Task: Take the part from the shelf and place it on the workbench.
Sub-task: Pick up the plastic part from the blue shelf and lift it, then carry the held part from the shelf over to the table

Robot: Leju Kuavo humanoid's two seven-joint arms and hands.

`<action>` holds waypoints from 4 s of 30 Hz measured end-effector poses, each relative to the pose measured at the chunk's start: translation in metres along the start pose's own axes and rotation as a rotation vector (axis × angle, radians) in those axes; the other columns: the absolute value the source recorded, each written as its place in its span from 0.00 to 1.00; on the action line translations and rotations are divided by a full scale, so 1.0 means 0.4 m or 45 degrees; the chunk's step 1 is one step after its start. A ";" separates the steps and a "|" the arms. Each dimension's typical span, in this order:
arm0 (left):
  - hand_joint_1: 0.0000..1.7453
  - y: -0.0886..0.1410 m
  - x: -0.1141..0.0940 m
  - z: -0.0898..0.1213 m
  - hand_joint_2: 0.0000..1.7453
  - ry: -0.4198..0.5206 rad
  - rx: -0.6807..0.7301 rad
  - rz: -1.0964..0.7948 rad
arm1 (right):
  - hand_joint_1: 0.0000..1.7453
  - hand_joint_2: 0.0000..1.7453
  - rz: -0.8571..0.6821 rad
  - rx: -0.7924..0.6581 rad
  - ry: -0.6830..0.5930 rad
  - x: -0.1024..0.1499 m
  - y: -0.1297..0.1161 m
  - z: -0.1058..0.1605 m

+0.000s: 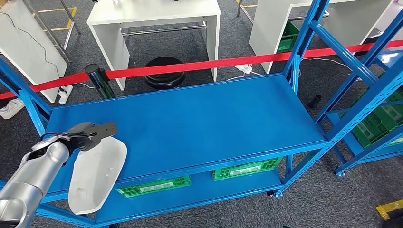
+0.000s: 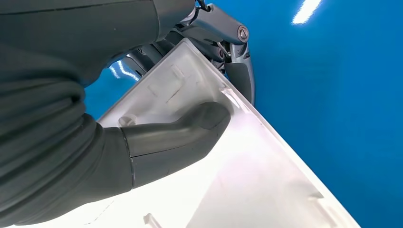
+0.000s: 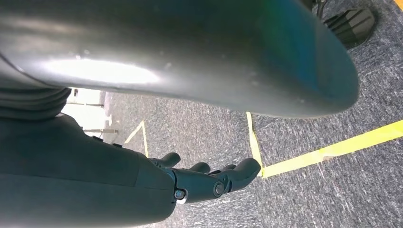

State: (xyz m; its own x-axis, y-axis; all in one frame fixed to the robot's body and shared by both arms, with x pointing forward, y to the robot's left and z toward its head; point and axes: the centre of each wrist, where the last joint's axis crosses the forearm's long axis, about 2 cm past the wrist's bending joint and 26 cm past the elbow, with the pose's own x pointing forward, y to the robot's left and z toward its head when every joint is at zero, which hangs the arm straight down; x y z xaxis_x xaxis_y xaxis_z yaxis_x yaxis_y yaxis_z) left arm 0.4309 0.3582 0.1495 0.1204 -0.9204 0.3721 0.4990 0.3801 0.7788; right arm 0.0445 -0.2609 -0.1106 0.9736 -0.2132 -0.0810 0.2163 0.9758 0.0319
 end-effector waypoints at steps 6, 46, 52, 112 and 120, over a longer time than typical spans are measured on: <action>1.00 -0.010 0.002 0.001 1.00 -0.017 0.071 -0.017 | 0.00 0.00 -0.014 0.002 0.001 -0.001 -0.001 0.000; 1.00 -0.012 0.302 0.305 1.00 -1.457 0.718 0.883 | 0.00 0.00 -0.005 0.008 0.005 -0.002 -0.003 -0.001; 1.00 -0.021 0.301 0.310 1.00 -1.466 0.683 0.886 | 0.00 0.00 -0.004 0.008 0.005 -0.002 -0.003 -0.001; 1.00 -0.025 0.262 0.320 1.00 -1.407 0.673 0.857 | 0.00 0.00 0.019 0.013 0.007 0.013 -0.002 0.002; 1.00 -0.014 0.261 0.316 1.00 -1.419 0.684 0.851 | 0.00 0.00 0.019 0.013 0.008 0.014 -0.002 0.003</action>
State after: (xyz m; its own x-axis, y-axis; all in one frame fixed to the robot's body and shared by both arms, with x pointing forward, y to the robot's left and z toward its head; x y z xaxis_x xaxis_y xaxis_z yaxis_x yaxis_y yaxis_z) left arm 0.3323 0.2717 0.2477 -0.6593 -0.0954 0.7458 0.2041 0.9320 0.2996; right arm 0.0499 -0.2629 -0.1101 0.9763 -0.1983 -0.0865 0.2026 0.9783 0.0435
